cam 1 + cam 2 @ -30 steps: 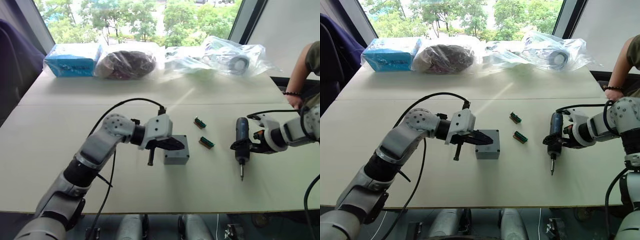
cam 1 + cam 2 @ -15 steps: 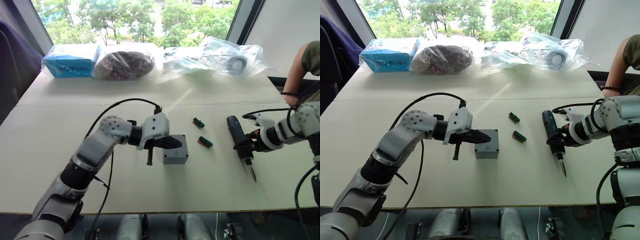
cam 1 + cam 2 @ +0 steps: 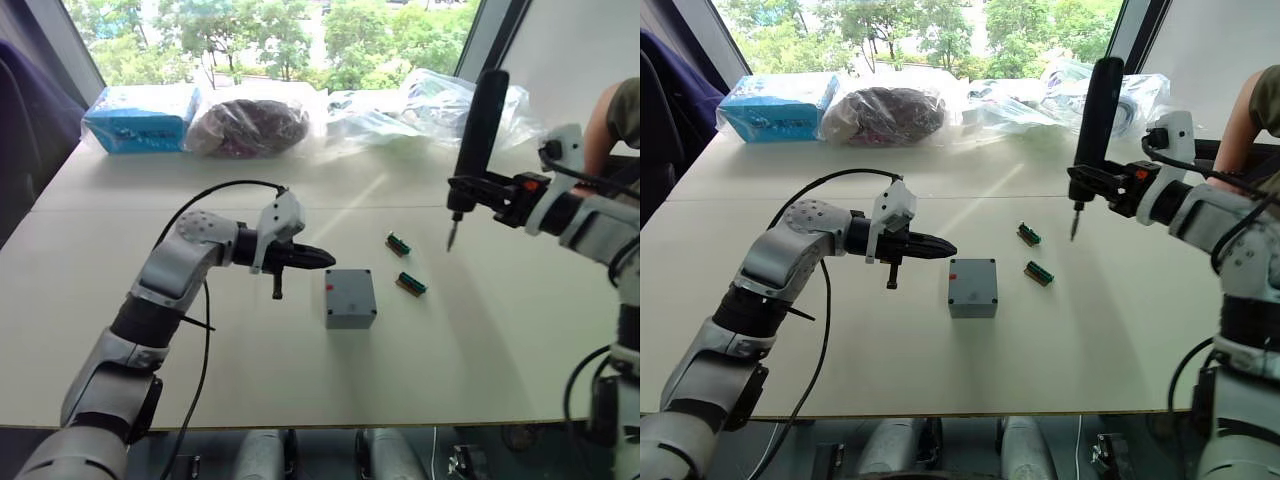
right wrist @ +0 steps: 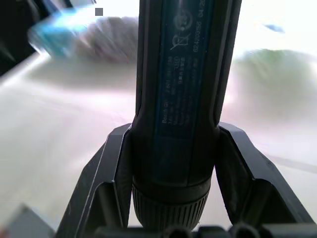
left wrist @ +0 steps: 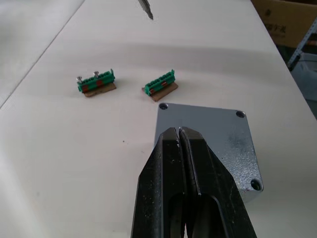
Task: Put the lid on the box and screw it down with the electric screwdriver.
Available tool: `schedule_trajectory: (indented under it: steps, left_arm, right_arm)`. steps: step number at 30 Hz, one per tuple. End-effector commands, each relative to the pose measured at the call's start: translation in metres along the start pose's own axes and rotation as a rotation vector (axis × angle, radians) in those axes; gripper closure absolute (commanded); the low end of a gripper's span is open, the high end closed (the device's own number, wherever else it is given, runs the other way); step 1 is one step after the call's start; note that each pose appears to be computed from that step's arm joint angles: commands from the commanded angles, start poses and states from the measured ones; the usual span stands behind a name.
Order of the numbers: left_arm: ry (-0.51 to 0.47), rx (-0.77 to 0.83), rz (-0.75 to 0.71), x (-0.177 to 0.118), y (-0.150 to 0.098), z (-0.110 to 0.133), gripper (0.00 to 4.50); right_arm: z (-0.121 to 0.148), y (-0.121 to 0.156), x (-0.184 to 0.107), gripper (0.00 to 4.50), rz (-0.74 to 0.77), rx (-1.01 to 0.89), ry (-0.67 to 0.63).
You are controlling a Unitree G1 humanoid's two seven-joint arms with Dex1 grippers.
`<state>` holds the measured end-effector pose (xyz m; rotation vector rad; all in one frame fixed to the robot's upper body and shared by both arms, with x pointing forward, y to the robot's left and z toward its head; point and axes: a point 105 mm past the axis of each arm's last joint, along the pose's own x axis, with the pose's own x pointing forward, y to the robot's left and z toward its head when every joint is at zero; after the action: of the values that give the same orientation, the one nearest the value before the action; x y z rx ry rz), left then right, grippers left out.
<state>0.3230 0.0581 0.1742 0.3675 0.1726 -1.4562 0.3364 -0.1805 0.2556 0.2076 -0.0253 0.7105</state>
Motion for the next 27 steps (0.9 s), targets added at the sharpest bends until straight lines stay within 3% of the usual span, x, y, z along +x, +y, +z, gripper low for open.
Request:
schedule_trajectory:
  steps: [1, 13, 27]
  left_arm:
    - [0.011, 0.049, -0.051, 0.001, -0.006, 0.009, 4.5]
    - [0.065, 0.072, -0.11, 0.026, -0.018, -0.003, 4.5]
    - [0.103, 0.074, -0.105, 0.035, -0.021, -0.019, 4.5]
  right_arm:
    - [0.019, 0.045, 0.001, 2.71, 0.114, -0.055, -0.161]
    - [-0.039, 0.069, 0.015, 2.71, 0.155, -0.077, -0.098]
    - [-0.046, 0.055, 0.018, 2.71, 0.103, -0.129, -0.101]
